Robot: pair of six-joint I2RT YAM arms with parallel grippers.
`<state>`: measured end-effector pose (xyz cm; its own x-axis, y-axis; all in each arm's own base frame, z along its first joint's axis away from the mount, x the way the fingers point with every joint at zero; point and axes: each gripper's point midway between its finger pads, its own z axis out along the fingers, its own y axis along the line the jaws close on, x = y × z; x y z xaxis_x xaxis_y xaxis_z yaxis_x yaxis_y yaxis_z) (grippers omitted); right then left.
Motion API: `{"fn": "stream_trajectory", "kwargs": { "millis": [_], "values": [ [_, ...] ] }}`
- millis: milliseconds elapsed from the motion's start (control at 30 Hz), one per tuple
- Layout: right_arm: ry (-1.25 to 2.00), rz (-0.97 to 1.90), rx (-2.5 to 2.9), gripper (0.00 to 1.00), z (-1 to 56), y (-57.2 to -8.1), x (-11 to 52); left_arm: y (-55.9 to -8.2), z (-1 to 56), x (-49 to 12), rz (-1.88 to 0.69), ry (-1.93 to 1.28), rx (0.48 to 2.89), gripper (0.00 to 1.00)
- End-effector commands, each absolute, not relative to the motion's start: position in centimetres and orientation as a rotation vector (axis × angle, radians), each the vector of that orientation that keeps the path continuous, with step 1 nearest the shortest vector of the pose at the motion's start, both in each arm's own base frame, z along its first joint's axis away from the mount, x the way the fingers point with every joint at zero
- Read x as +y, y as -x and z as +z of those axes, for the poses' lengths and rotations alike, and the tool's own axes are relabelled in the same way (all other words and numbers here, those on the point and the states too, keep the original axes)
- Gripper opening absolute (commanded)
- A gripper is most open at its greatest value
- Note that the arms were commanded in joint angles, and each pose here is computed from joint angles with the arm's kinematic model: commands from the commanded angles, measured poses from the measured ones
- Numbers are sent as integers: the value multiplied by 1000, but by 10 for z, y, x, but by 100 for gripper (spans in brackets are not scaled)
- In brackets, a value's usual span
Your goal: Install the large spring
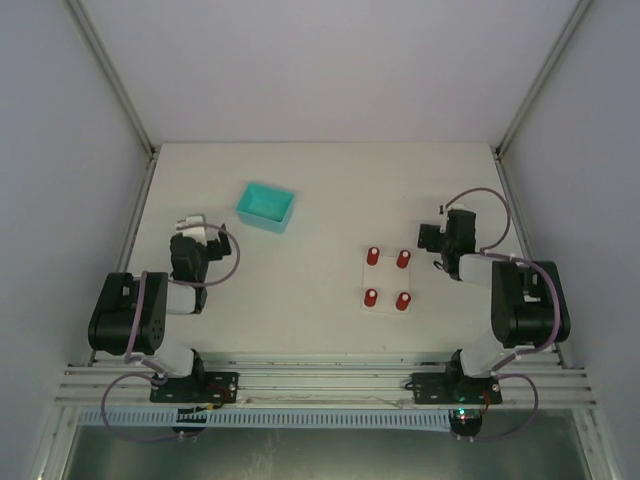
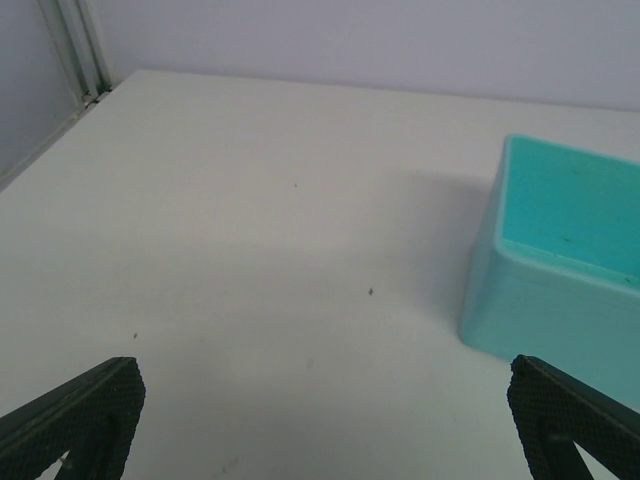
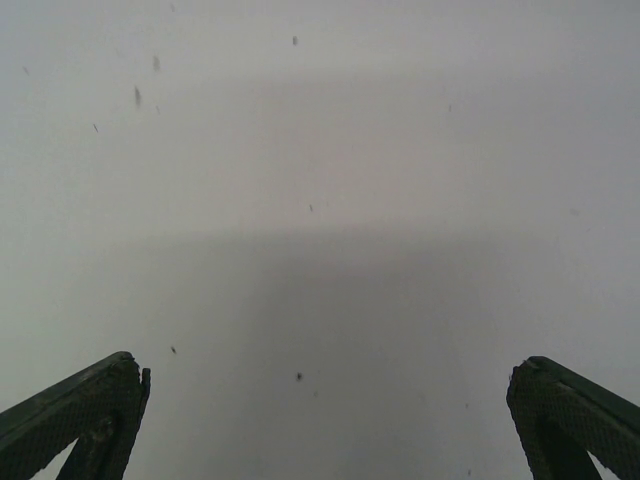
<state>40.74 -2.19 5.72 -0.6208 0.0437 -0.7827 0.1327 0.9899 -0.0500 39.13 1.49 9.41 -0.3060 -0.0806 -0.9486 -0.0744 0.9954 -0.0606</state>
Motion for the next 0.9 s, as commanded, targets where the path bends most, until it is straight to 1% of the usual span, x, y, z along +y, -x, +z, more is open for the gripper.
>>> {"fn": "stream_trajectory", "kwargs": {
  "millis": [0, 167, 233, 267, 333, 400, 867],
  "values": [
    [-116, -107, 2108, 99, 88, -422, -21, -386, 118, 5, 6, 47, 1739, 99],
    [-75, -93, 2029, 99, 96, -418, -14, -386, 117, 4, -2, 45, 1743, 99],
    [-22, -63, 1960, 99, 89, -407, -5, -386, 116, 4, -2, 44, 1747, 99],
    [-34, -80, 1900, 99, 90, -403, -6, -385, 117, 4, -1, 45, 1744, 99],
    [-189, -194, 1922, 99, 90, -393, -30, -385, 117, 4, -1, 44, 1742, 99],
    [-171, -216, 1929, 99, 89, -400, -28, -385, 118, 4, -1, 45, 1739, 99],
    [-157, -225, 1935, 99, 90, -400, -26, -384, 117, 4, -1, 44, 1740, 99]
  ]
}}
